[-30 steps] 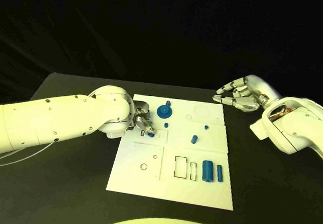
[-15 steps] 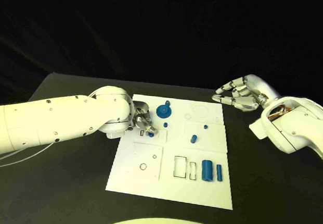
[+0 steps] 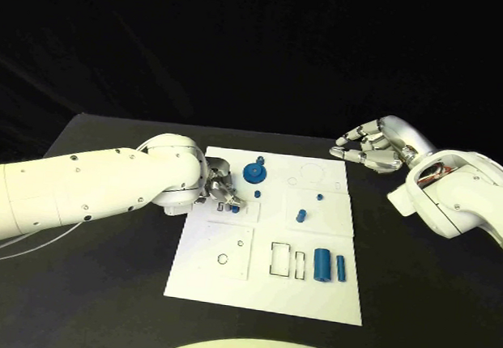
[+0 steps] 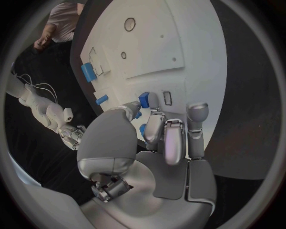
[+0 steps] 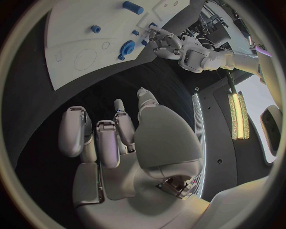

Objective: Assemble the parts on the task board

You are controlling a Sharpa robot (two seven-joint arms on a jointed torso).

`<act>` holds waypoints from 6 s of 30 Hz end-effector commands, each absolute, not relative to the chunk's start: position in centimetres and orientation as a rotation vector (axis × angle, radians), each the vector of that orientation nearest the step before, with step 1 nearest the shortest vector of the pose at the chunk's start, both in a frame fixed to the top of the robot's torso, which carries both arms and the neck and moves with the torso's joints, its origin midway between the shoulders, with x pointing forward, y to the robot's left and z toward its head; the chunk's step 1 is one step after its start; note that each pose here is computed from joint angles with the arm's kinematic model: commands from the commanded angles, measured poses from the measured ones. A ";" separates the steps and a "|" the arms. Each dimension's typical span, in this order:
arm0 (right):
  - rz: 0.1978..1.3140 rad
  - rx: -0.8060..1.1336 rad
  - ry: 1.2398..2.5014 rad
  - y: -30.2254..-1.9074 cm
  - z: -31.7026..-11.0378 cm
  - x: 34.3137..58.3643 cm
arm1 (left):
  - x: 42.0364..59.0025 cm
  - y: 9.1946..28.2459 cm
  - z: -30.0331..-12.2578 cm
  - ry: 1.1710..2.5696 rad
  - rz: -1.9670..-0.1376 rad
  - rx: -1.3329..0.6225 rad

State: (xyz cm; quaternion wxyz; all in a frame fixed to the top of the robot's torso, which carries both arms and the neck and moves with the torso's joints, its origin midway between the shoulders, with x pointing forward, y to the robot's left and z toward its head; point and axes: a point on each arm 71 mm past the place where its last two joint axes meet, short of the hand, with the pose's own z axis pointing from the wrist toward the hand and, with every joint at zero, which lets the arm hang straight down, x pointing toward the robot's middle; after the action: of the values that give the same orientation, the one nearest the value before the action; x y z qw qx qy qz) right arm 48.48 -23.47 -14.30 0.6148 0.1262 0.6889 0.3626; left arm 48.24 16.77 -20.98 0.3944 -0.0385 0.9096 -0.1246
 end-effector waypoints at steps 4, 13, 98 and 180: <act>0.835 0.283 1.588 -23.5 -14.3 48.4 | 48.0 16.9 -20.8 2.313 -0.325 -0.103; 0.834 0.284 1.586 -23.5 -14.3 48.5 | 47.8 17.7 -19.6 2.286 -0.363 -0.160; 0.839 0.280 1.599 -23.1 -14.8 48.6 | 55.3 19.9 -18.1 2.333 -0.127 -0.139; 0.832 0.284 1.608 -23.2 -15.2 48.6 | 48.1 19.5 -19.5 2.264 -0.364 -0.189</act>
State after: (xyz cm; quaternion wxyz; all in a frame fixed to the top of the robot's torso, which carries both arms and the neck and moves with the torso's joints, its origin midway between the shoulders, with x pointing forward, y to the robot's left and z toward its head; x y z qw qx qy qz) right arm 48.61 -23.24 -15.12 0.6100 0.1281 0.6938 0.3608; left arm 48.17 19.70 -19.48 0.4017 -0.0926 0.8983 -0.1518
